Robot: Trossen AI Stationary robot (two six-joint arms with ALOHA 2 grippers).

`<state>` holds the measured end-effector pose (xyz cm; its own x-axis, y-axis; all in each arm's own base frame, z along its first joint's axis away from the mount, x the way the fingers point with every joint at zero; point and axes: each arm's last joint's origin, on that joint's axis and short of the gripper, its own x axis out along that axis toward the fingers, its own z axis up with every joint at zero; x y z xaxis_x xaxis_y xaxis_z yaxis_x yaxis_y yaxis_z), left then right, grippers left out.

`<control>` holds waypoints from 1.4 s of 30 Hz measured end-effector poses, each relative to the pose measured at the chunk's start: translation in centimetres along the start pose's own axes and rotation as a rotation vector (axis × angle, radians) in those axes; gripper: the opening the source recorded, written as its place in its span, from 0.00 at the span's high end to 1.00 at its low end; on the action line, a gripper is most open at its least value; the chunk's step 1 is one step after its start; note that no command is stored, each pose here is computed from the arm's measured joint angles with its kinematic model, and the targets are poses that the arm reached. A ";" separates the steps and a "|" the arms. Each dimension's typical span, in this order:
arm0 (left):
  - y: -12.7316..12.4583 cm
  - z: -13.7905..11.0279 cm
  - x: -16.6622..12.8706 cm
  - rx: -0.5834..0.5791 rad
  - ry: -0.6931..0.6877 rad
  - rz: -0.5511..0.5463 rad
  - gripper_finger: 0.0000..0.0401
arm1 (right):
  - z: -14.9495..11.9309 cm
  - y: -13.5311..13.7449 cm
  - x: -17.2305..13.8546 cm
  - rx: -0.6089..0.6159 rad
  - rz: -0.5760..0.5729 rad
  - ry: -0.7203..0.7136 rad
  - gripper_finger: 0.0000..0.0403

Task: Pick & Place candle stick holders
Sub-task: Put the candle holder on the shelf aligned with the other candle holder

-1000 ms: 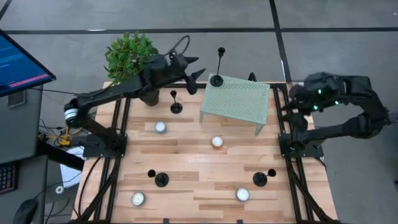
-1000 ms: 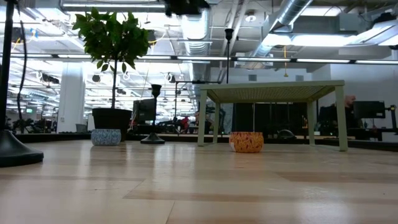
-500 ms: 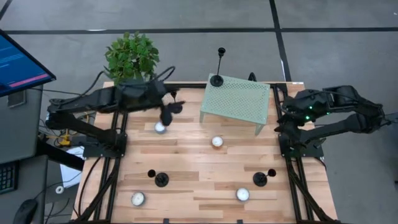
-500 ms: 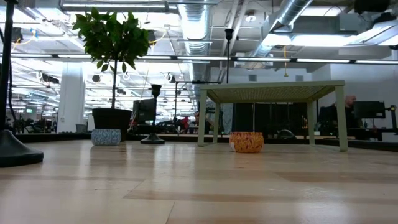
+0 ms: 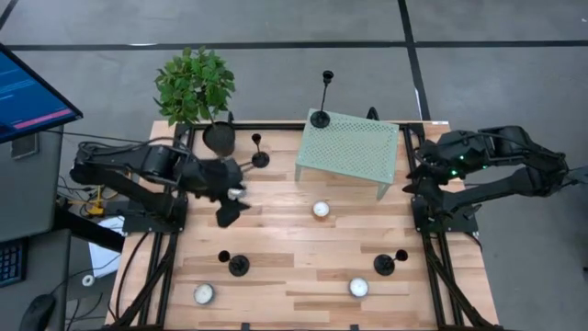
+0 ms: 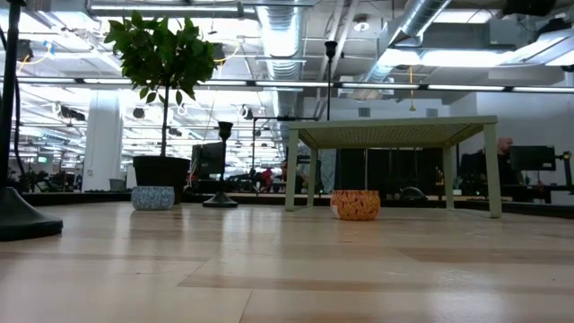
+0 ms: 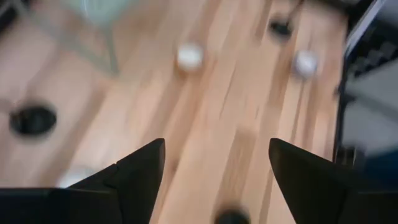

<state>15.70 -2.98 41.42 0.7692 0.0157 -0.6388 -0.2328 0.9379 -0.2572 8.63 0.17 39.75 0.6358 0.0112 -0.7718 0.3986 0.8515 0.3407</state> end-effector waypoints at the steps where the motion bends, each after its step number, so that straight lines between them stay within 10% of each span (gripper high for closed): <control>1: 0.0 -0.4 0.1 -0.005 0.046 0.009 0.27 | 0.1 0.0 0.0 -0.004 0.004 -0.006 0.39; 22: -1.6 -5.9 -1.3 -0.200 0.504 -0.074 0.26 | 0.2 0.1 0.0 -0.027 0.014 -0.023 0.39; 42: -4.6 -5.6 0.4 -0.206 0.487 -0.177 0.26 | 0.4 0.2 0.0 -0.027 0.024 -0.038 0.39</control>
<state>13.72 -9.25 38.33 0.4548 -0.3440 -0.8215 -0.2741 0.8236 -0.4966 8.96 0.17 40.04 0.6697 0.0118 -0.7425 0.3656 0.8651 0.3435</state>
